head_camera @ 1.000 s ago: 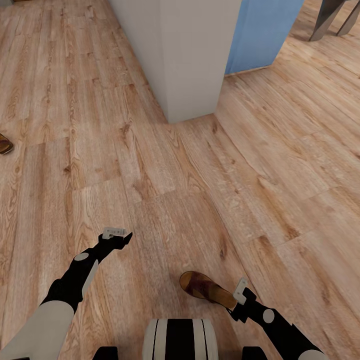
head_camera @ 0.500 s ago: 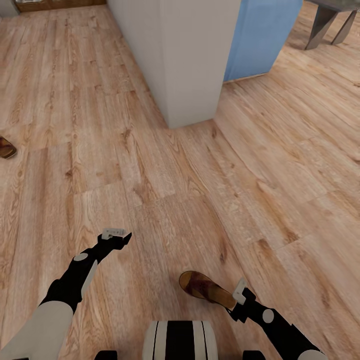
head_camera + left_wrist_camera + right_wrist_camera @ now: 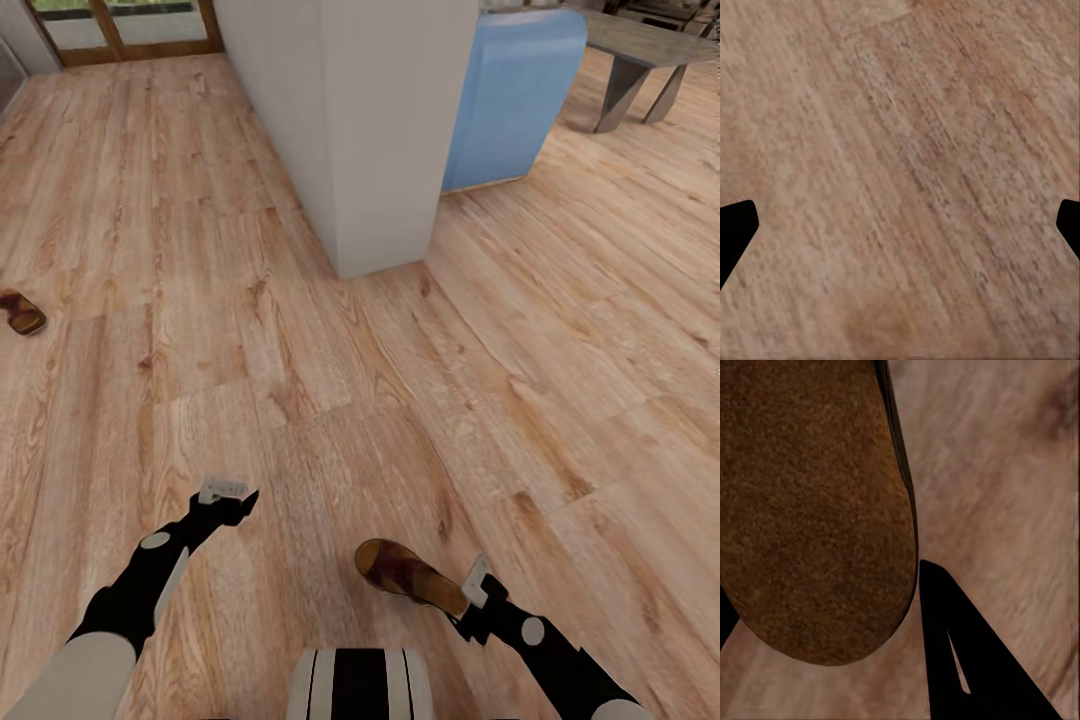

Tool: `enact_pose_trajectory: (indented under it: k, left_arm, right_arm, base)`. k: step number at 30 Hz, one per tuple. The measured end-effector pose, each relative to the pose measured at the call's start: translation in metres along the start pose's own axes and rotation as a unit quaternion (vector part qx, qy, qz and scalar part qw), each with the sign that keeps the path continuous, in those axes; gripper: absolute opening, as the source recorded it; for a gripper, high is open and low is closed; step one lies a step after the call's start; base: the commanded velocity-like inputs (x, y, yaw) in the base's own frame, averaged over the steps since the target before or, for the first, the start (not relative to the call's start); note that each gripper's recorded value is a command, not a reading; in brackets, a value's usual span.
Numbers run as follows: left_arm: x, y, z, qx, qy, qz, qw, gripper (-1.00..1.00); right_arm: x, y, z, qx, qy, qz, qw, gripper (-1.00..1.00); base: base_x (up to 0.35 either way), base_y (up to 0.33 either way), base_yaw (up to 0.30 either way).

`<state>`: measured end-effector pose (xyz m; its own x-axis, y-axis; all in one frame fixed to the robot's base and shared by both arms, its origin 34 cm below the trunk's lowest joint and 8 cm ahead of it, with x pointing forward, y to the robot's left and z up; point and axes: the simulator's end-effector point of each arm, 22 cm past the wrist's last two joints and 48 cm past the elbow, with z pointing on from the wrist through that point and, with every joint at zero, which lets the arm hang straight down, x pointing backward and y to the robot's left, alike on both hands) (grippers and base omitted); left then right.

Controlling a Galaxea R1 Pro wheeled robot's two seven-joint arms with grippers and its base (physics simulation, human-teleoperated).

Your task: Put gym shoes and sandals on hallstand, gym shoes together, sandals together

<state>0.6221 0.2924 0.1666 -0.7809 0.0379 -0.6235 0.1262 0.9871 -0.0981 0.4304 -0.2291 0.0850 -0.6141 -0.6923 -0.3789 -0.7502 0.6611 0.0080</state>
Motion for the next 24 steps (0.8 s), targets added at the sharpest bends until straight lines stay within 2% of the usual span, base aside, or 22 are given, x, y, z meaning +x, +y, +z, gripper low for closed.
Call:
enact_pose_trajectory:
  k: [2,3,4,5,6,7,8,9,14,18,24]
  left_arm:
    - [0.000,0.001,-0.003,-0.001,0.000,0.001,1.0000,1.00]
    - [0.023,0.005,-0.009,-0.004,0.018,0.000,0.9998,1.00]
    - [0.033,0.006,-0.014,-0.005,0.025,-0.001,0.9997,1.00]
    - [0.064,0.010,-0.027,-0.012,0.043,-0.010,0.9989,1.00]
    - [0.070,0.011,-0.032,-0.015,0.045,-0.013,0.9988,1.00]
    - [0.070,0.012,-0.034,-0.016,0.043,-0.014,0.9989,1.00]
    - [0.091,0.019,-0.049,-0.030,0.037,-0.017,0.9987,1.00]
    - [0.097,0.023,-0.054,-0.038,0.035,-0.018,0.9985,1.00]
    - [0.112,0.026,-0.068,-0.053,0.033,-0.020,0.9978,1.00]
    - [0.118,0.025,-0.075,-0.057,0.021,-0.019,0.9980,1.00]
    - [0.128,0.026,-0.085,-0.071,0.010,-0.020,0.9972,1.00]
  right_arm:
    - [-0.008,-0.006,-0.002,0.006,-0.008,-0.002,0.9999,-1.00]
    - [-0.012,-0.015,-0.005,0.017,-0.014,0.005,0.9998,-1.00]
    - [-0.010,-0.030,-0.009,0.035,-0.016,0.030,0.9988,-1.00]
    - [-0.006,-0.049,-0.016,0.061,-0.021,0.071,0.9954,-1.00]
    - [0.014,-0.084,-0.030,0.108,-0.021,0.140,0.9840,-1.00]
    - [0.013,-0.087,-0.033,0.113,-0.023,0.145,0.9828,-1.00]
    - [0.022,-0.097,-0.039,0.132,-0.028,0.189,0.9727,-1.00]
    - [0.019,-0.100,-0.041,0.137,-0.037,0.209,0.9676,-1.00]
    - [0.006,-0.107,-0.049,0.149,-0.064,0.248,0.9552,-1.00]
    - [0.002,-0.109,-0.055,0.154,-0.079,0.265,0.9487,-1.00]
    - [-0.001,-0.111,-0.067,0.173,-0.105,0.267,0.9423,-1.00]
  base:
    - [0.000,0.000,0.000]
    - [0.000,0.000,-0.058]
    - [0.000,0.000,-0.163]
    - [0.000,0.000,-0.166]
    - [0.000,0.000,-0.167]
    - [0.000,0.000,-0.171]
    - [0.000,0.000,-0.171]
    - [0.000,0.000,-0.171]
    - [0.000,0.000,-0.164]
    - [0.000,0.000,-0.158]
    - [0.000,0.000,-0.157]
